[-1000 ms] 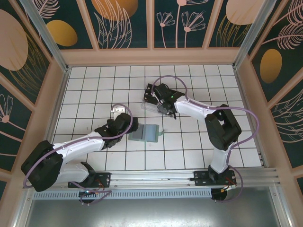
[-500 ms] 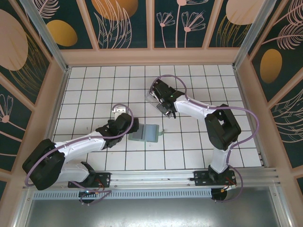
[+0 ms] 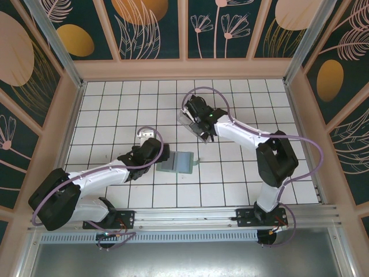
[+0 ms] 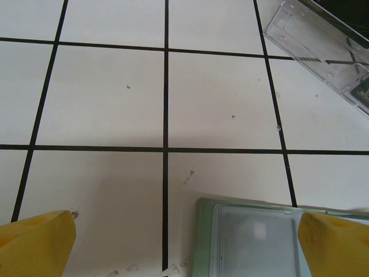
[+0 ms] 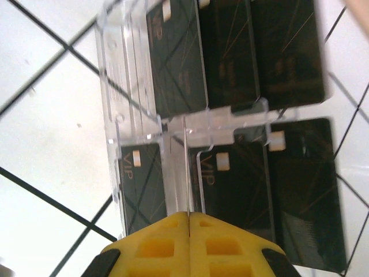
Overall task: Put the credit cards into the card holder
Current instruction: Pick up the credit card from the storage box, then rotate the card holder at the center of the table.
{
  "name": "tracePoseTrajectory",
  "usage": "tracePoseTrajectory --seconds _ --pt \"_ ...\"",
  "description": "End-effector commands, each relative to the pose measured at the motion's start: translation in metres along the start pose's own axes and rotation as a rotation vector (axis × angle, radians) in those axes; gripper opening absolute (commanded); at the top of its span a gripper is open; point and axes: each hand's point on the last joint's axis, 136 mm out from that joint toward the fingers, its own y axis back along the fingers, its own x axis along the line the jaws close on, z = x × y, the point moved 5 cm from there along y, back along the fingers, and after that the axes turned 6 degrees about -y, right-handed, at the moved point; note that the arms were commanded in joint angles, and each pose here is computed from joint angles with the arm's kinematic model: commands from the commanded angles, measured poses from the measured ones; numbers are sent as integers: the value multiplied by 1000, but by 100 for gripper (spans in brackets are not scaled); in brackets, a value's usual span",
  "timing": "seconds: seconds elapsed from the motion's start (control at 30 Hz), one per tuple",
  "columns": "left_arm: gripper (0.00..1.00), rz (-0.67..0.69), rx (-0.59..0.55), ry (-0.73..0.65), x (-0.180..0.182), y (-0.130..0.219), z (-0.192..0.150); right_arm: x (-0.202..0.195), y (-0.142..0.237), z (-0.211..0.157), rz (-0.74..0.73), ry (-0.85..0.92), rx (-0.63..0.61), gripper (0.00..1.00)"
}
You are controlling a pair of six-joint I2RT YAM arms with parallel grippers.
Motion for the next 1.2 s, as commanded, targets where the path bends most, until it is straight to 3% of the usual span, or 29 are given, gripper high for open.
tracePoseTrajectory --seconds 0.0,0.27,0.43,0.63,0.83,1.17 --pt "98 -1 -26 -2 -3 1 11 -7 47 34 -9 -50 -138 0" --pt "99 52 -7 1 7 0 7 5 102 55 219 -319 -308 0" --pt "99 62 20 -1 14 1 -5 26 114 35 465 -596 -379 0" --pt "98 81 62 11 25 3 -23 56 106 -6 687 -847 -369 0" --pt "98 84 115 28 31 1 -42 94 90 -38 715 -893 -291 0" --pt "98 190 165 72 52 4 -64 119 74 -59 744 -904 -232 0"
